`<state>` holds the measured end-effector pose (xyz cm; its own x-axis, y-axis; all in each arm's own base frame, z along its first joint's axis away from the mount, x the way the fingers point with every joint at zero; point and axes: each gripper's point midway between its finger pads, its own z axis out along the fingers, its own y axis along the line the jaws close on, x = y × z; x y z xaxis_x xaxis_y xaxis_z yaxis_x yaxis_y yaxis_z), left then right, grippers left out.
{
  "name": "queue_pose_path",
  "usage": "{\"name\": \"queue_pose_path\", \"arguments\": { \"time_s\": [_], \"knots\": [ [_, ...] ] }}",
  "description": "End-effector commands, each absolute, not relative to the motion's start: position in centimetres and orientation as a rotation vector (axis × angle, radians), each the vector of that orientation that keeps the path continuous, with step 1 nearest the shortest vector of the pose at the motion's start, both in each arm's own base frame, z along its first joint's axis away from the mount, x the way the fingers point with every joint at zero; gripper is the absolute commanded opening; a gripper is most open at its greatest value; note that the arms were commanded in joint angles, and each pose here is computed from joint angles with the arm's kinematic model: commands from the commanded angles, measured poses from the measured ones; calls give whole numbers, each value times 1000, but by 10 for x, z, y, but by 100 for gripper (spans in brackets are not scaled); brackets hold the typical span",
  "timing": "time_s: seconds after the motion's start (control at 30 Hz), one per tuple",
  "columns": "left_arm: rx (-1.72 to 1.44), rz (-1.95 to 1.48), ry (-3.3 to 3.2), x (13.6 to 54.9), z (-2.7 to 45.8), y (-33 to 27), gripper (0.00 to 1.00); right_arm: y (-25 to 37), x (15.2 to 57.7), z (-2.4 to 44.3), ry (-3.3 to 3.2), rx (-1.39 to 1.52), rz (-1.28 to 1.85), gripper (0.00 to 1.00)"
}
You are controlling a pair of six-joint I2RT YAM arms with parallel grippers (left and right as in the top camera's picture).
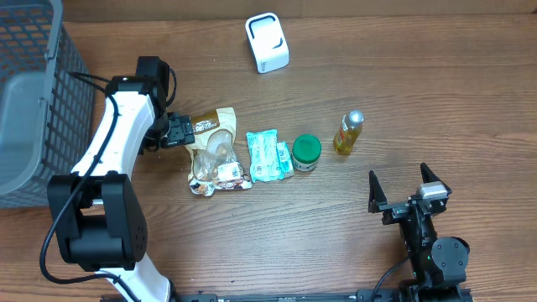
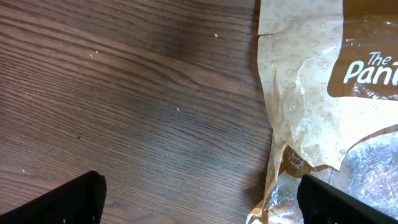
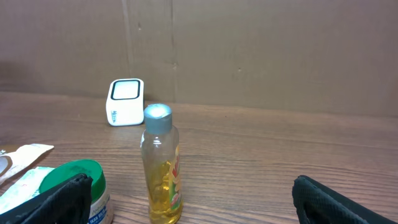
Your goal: Scan the item barcode
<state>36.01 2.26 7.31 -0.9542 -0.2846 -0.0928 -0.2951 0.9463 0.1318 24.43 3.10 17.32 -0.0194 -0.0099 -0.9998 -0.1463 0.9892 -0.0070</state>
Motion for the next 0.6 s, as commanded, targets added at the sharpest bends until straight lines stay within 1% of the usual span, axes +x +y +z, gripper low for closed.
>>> {"name": "queue_pose_path", "arguments": {
  "time_s": [0.0,0.57],
  "knots": [
    [-427,236,3021,364,75,25,99,30,245,170,1588,-122,106,100],
    [-427,236,3021,364,75,25,100,25,245,177,1565,-97,82,100]
  ]
}}
